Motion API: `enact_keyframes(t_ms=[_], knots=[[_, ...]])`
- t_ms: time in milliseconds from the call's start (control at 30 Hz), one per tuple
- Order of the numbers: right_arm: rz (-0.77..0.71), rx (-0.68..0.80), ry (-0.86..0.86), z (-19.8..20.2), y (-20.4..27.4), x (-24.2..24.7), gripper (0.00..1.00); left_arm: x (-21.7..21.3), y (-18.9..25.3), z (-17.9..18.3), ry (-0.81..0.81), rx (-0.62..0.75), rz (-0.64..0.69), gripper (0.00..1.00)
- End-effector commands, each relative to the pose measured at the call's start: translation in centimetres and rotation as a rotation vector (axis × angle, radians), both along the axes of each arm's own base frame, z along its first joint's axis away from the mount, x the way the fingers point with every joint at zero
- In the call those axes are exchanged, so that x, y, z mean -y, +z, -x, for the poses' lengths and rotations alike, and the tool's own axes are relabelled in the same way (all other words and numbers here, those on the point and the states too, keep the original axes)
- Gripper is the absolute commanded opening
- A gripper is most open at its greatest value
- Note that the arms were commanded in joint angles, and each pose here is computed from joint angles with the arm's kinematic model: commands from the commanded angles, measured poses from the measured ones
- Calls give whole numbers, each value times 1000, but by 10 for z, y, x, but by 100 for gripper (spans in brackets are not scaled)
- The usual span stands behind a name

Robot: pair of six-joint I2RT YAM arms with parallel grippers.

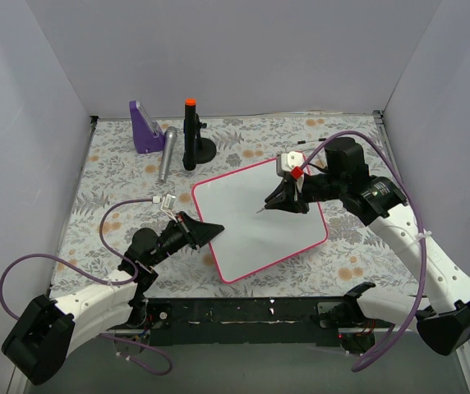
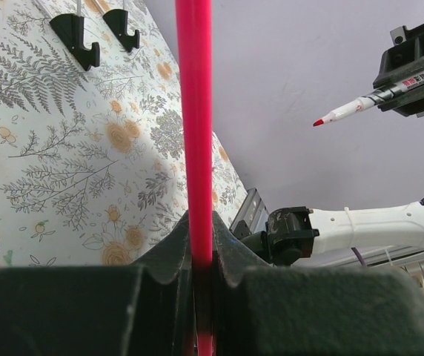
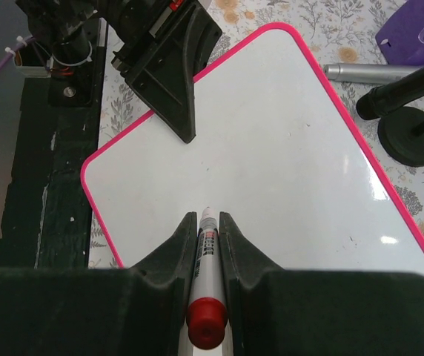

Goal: Write a sentence on the whiteboard
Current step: Write on the whiteboard with the whiteboard marker without the cap.

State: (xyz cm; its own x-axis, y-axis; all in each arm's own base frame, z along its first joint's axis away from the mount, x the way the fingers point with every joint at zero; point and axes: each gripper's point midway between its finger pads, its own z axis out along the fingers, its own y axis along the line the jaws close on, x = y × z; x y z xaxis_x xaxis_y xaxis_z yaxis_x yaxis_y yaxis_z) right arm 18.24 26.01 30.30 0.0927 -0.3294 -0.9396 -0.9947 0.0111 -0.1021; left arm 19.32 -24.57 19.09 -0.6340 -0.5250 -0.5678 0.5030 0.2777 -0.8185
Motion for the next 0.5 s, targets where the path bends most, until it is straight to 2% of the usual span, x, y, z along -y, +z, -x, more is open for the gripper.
enact_keyframes(t_ms=[0, 467], knots=[[-41, 15, 13, 3, 9, -1, 1, -2, 58, 6, -11, 164, 148, 0], [-52, -11, 1, 1, 6, -2, 1, -2, 60, 6, -13, 162, 155, 0]])
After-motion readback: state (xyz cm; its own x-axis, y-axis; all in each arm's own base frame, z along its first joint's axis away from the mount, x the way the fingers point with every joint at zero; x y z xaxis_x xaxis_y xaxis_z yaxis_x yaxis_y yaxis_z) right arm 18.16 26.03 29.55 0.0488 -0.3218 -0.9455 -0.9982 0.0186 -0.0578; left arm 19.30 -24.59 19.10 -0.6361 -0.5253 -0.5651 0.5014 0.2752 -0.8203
